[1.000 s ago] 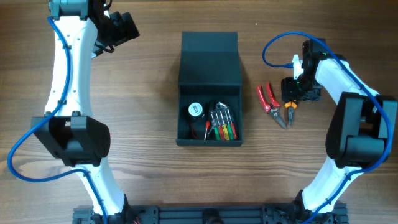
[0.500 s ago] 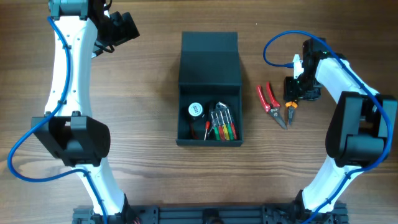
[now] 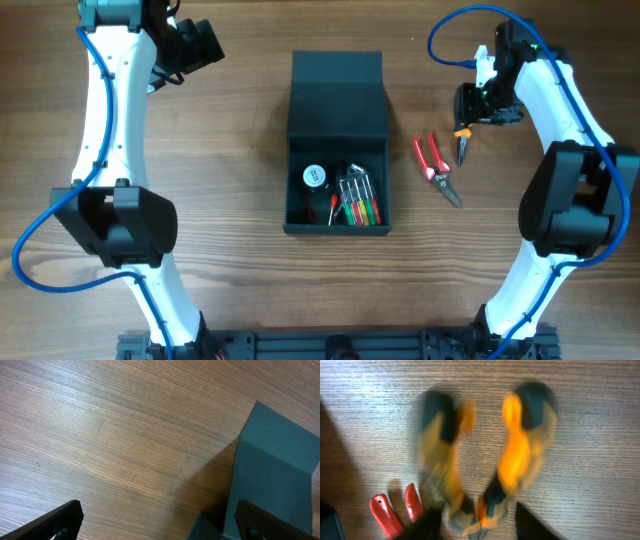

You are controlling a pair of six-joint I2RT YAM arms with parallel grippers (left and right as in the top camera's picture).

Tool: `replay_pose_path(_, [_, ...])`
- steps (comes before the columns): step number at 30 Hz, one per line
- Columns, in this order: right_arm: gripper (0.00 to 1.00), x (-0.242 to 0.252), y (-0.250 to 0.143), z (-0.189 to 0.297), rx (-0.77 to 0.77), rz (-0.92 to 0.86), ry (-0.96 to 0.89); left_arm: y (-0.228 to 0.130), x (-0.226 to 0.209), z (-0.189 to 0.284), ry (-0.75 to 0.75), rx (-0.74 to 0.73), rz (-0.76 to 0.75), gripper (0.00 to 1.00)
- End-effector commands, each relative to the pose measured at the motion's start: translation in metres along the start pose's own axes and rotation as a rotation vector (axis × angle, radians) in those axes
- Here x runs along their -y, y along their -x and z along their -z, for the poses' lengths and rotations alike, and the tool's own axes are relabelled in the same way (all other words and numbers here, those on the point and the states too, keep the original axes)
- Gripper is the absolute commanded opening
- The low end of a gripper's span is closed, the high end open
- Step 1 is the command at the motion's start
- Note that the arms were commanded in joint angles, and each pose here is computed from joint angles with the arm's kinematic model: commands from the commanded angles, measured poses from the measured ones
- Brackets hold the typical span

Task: Pack container
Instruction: 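Lift the pliers and pull them back toward the table edge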

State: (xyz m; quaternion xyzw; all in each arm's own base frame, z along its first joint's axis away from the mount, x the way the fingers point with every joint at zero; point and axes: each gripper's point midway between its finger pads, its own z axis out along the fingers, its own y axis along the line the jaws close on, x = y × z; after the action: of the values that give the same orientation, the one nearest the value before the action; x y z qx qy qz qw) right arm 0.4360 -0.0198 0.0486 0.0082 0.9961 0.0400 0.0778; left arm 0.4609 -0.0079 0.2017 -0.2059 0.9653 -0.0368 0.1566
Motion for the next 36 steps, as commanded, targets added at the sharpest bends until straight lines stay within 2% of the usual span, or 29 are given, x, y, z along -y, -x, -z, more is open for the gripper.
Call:
replay_pose_path(1, [0.38,-0.005,0.005,0.002,0.006,0.001,0.021,0.002,0.003,0.008,-0.017,0.016,0.006,1.00])
replay_pose_path(4, [0.38,-0.005,0.005,0.002,0.005,0.001,0.021,0.002,0.003,0.008,-0.017,0.016,0.006,1.00])
replay_pose_path(5, [0.48,-0.005,0.005,0.002,0.007,0.001,0.021,0.002,0.003,0.008,-0.017,0.016,0.006,1.00])
replay_pose_path(6, [0.68,-0.005,0.006,0.002,0.010,0.000,0.021,0.002,0.003,0.008,-0.017,0.016,0.006,1.00])
replay_pose_path(7, [0.84,-0.006,0.009,0.002,0.021,0.002,0.021,0.002,0.003,0.008,-0.017,0.016,0.006,1.00])
replay_pose_path(11, [0.88,-0.023,0.019,0.001,0.063,0.077,0.018,0.002,0.003,0.008,-0.017,0.016,0.006,1.00])
replay_pose_path(14, [0.99,-0.039,0.029,0.000,0.099,0.162,-0.039,0.002,0.003,0.008,-0.017,0.016,0.006,1.00])
replay_pose_path(16, [0.99,-0.043,0.032,0.000,0.114,0.171,-0.060,0.002,0.003,0.008,-0.017,0.016,0.006,1.00])
replay_pose_path(19, [1.00,-0.031,0.033,-0.005,0.112,0.087,-0.076,0.002,0.003,0.008,-0.017,0.016,0.006,1.00])
replay_pose_path(25, [0.99,-0.015,0.006,-0.061,-0.050,0.058,-0.077,0.002,0.003,0.008,-0.017,0.016,0.006,1.00])
replay_pose_path(30, [0.99,-0.015,0.000,-0.079,-0.081,0.077,-0.069,0.002,0.003,0.008,-0.017,0.016,0.006,1.00])
replay_pose_path(33, [0.91,-0.015,0.000,-0.080,-0.081,0.076,-0.069,0.002,0.003,0.008,-0.017,0.016,0.006,1.00])
replay_pose_path(34, [0.85,-0.015,-0.001,-0.080,-0.084,0.075,-0.069,0.002,0.003,0.008,-0.017,0.016,0.006,1.00])
replay_pose_path(36, [0.64,-0.015,-0.002,-0.079,-0.090,0.071,-0.069,0.002,0.003,0.008,-0.017,0.016,0.006,1.00])
